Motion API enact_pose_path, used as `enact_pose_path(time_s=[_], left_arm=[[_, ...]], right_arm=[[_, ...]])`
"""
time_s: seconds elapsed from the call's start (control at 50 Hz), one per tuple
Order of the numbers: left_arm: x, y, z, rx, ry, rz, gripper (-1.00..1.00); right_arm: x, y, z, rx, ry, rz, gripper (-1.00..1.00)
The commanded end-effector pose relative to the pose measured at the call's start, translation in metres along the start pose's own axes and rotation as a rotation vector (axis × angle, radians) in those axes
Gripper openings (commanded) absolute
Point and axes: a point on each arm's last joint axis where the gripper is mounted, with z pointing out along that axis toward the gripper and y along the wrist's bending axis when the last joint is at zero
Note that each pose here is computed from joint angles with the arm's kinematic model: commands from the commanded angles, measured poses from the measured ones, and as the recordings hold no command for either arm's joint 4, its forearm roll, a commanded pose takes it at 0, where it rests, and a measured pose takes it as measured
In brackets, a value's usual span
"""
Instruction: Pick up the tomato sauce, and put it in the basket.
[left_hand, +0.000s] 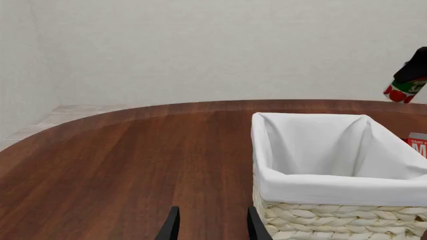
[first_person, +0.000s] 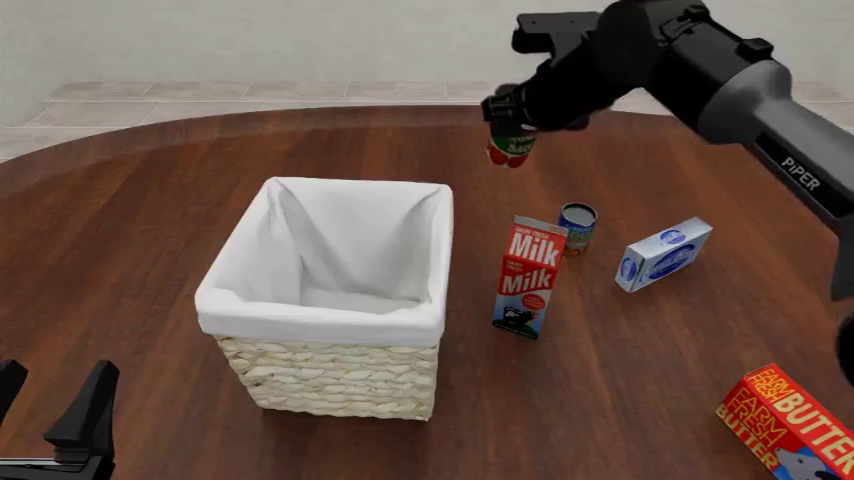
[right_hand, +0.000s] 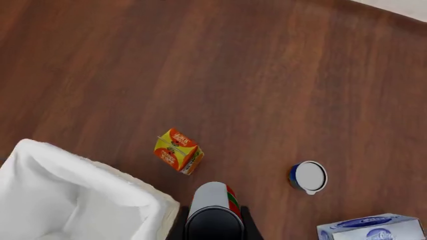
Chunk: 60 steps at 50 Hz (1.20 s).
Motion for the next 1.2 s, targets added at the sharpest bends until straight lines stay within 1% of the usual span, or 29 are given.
enact_pose_path(time_s=[0.02, 0.12, 0.24, 0.36, 0.48, 0.66, 0.7, 0.88, 1.14, 1.16, 1.2], left_arm=[[0.000, 0.000, 0.000, -0.003, 0.000, 0.001, 1.00], [-0.001, 0.000, 0.000, -0.003, 0.000, 0.001, 1.00], [-0.001, 0.000, 0.001, -0.004, 0.002, 0.000, 1.00], [-0.001, 0.000, 0.000, -0.003, 0.000, 0.001, 1.00], [-0.001, 0.000, 0.000, -0.003, 0.000, 0.001, 1.00], [-0.001, 0.000, 0.000, -0.003, 0.000, 0.001, 1.00], [-0.001, 0.000, 0.000, -0.003, 0.000, 0.001, 1.00], [0.000, 0.000, 0.000, -0.003, 0.000, 0.001, 1.00], [-0.001, 0.000, 0.000, -0.003, 0.000, 0.001, 1.00], [0.000, 0.000, 0.000, -0.003, -0.001, 0.001, 1.00], [-0.001, 0.000, 0.000, -0.003, 0.000, 0.001, 1.00]], right_arm=[[0.007, 0.018, -0.035, -0.037, -0.027, -0.025, -1.00], [0.009, 0.022, -0.049, -0.047, -0.036, -0.046, -1.00], [0.016, 0.026, -0.061, -0.059, -0.039, -0.054, -1.00], [0.015, 0.029, -0.075, -0.067, -0.058, -0.065, -1.00], [0.025, 0.049, -0.079, -0.116, -0.071, -0.062, -1.00], [0.026, 0.062, -0.091, -0.153, -0.097, -0.077, -1.00], [0.025, 0.068, -0.095, -0.168, -0.105, -0.073, -1.00], [0.031, 0.080, -0.096, -0.197, -0.102, -0.093, -1.00], [0.034, 0.089, -0.090, -0.212, -0.089, -0.123, -1.00], [0.034, 0.090, -0.089, -0.213, -0.087, -0.132, -1.00], [0.033, 0.096, -0.092, -0.227, -0.091, -0.130, -1.00]])
